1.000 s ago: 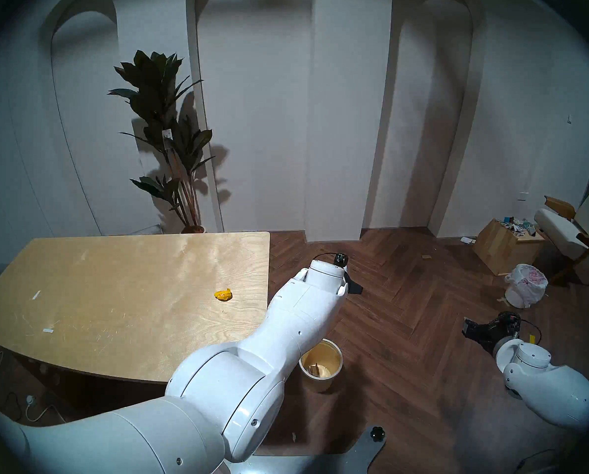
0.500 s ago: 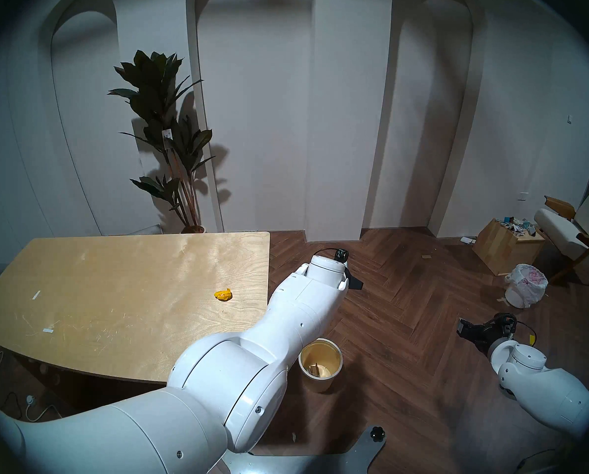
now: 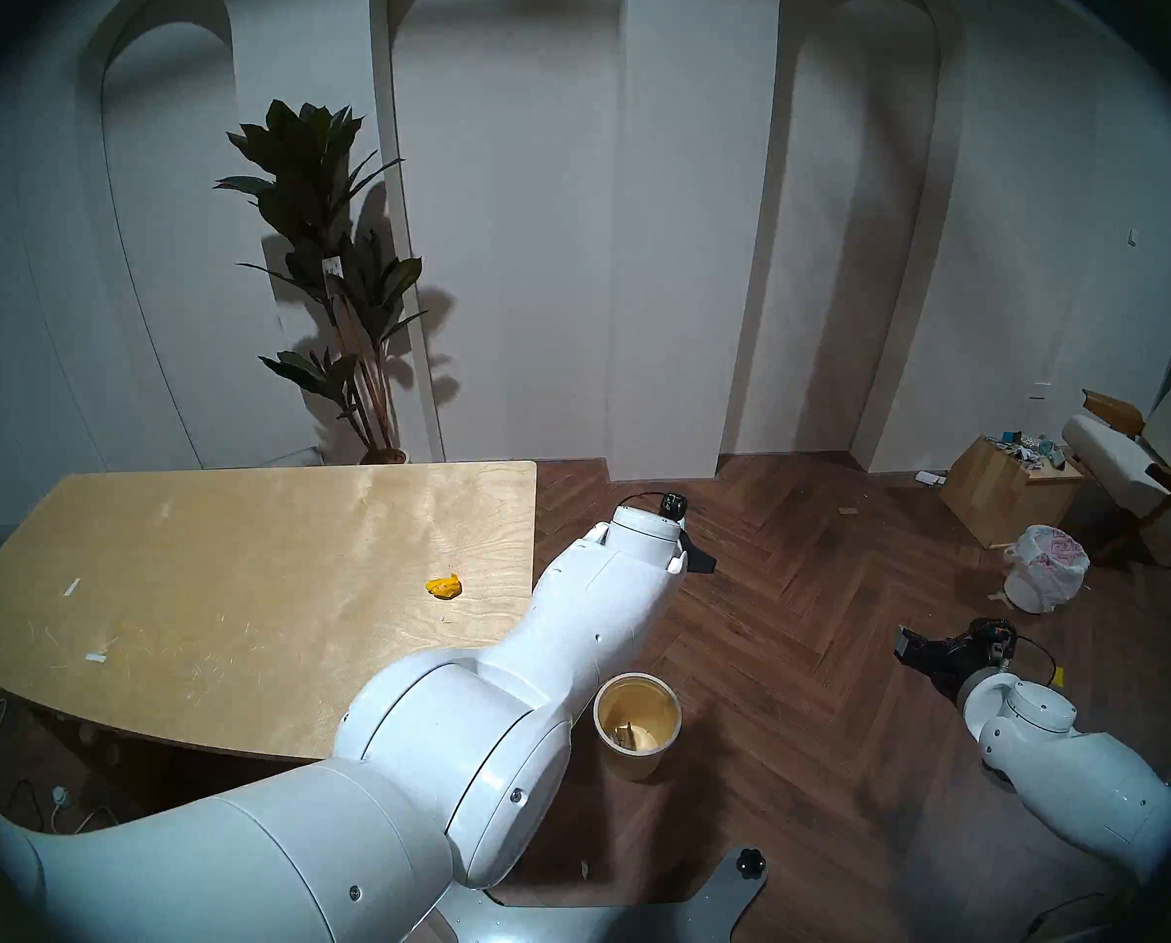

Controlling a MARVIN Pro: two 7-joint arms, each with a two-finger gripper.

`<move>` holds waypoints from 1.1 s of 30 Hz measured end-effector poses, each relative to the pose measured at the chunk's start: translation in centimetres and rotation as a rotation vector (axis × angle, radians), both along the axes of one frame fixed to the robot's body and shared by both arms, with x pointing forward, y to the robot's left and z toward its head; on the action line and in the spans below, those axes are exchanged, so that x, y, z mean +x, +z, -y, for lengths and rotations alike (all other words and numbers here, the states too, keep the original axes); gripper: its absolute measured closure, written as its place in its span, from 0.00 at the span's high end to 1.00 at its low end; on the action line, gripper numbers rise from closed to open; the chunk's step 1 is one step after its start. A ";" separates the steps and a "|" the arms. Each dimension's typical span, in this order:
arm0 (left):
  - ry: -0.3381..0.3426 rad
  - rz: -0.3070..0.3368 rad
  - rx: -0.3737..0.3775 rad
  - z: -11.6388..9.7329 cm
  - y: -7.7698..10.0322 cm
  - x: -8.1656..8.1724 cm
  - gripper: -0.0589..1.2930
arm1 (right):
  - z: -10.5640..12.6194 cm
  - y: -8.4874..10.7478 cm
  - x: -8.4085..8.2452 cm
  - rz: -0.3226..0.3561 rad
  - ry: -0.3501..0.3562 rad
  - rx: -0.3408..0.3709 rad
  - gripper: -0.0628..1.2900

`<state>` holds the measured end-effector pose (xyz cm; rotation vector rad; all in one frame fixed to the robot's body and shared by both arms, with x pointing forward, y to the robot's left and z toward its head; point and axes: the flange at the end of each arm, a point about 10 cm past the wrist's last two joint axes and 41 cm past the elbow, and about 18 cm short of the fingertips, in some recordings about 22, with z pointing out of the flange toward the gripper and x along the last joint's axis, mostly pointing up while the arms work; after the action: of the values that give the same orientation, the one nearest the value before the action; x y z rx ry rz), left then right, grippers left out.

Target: Put the trash into the trash bin on the ground

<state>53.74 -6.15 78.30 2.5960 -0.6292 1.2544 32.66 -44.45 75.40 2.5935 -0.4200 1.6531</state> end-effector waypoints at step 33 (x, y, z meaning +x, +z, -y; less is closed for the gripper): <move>0.026 0.021 0.003 -1.3 -0.6 0.8 0.13 | -1.0 0.7 2.1 0.066 0.043 0.010 0.95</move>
<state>54.54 -4.81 77.70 2.6054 -0.6031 1.2912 34.75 -43.43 76.07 2.5787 -0.3792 1.7589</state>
